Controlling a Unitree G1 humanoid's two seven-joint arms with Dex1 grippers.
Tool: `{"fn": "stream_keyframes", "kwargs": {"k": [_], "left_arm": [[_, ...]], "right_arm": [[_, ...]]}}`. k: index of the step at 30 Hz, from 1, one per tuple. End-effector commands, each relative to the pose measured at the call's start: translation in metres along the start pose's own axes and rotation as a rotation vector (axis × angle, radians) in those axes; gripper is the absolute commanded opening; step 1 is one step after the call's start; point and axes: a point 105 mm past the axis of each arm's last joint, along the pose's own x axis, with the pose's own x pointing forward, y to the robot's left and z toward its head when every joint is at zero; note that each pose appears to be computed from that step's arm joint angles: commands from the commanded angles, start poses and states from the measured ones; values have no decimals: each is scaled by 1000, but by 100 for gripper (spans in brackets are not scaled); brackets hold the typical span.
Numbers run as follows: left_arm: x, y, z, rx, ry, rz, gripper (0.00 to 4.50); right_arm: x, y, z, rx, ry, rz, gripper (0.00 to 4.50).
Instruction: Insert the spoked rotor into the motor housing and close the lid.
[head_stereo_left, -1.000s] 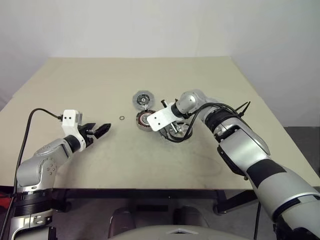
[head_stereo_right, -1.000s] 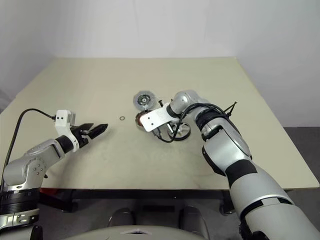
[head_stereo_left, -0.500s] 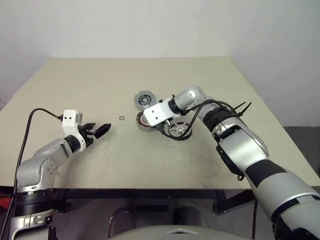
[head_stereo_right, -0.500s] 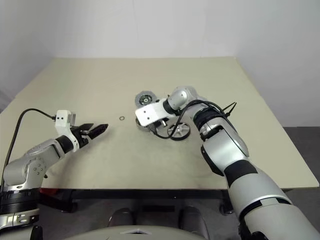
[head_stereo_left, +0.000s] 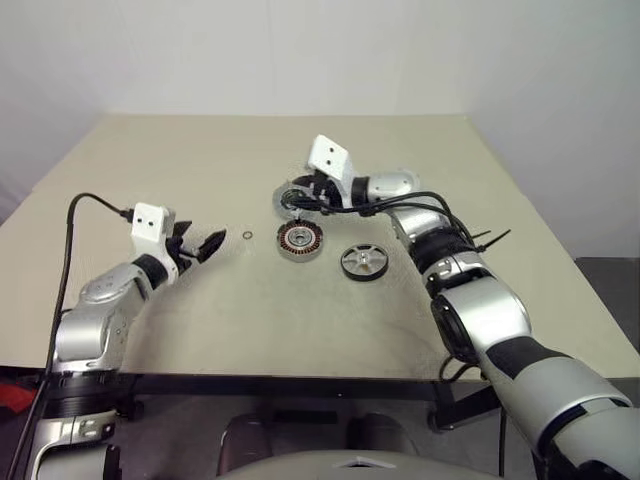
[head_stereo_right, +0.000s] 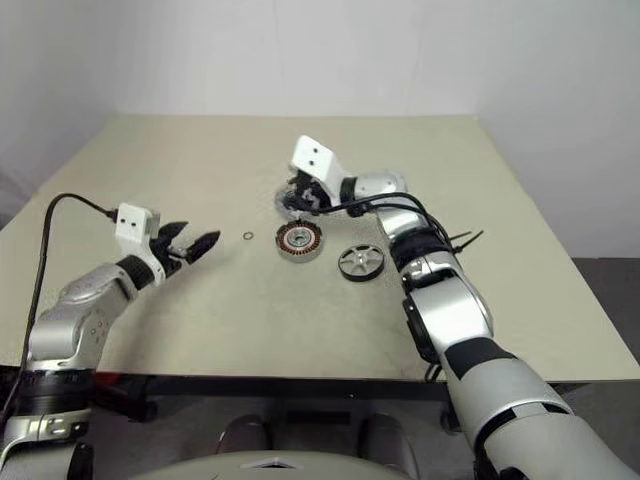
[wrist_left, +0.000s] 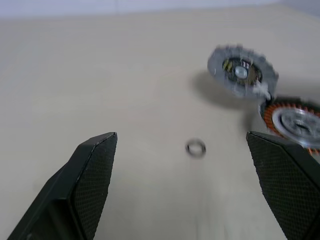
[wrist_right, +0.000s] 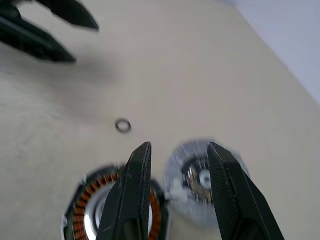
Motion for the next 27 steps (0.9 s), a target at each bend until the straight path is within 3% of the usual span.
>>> {"fn": "stream_keyframes", "kwargs": {"k": [1,5,14,27], "left_arm": [[16,-14,5,26,-45,-51,437],[27,-23,-6,13,-27,-91,437],[23,-8,-21,3,23,-45,437],[40,-18,-38,-54,119,-82,437]], "right_arm": [[-10,-16,19,-1,-63,-87,195],[-23,-31,8,62,-34,-172,195],[-59,-30,-14,195,-10,-116,195],[-56,-14,-29,249,1,-83,195]]}}
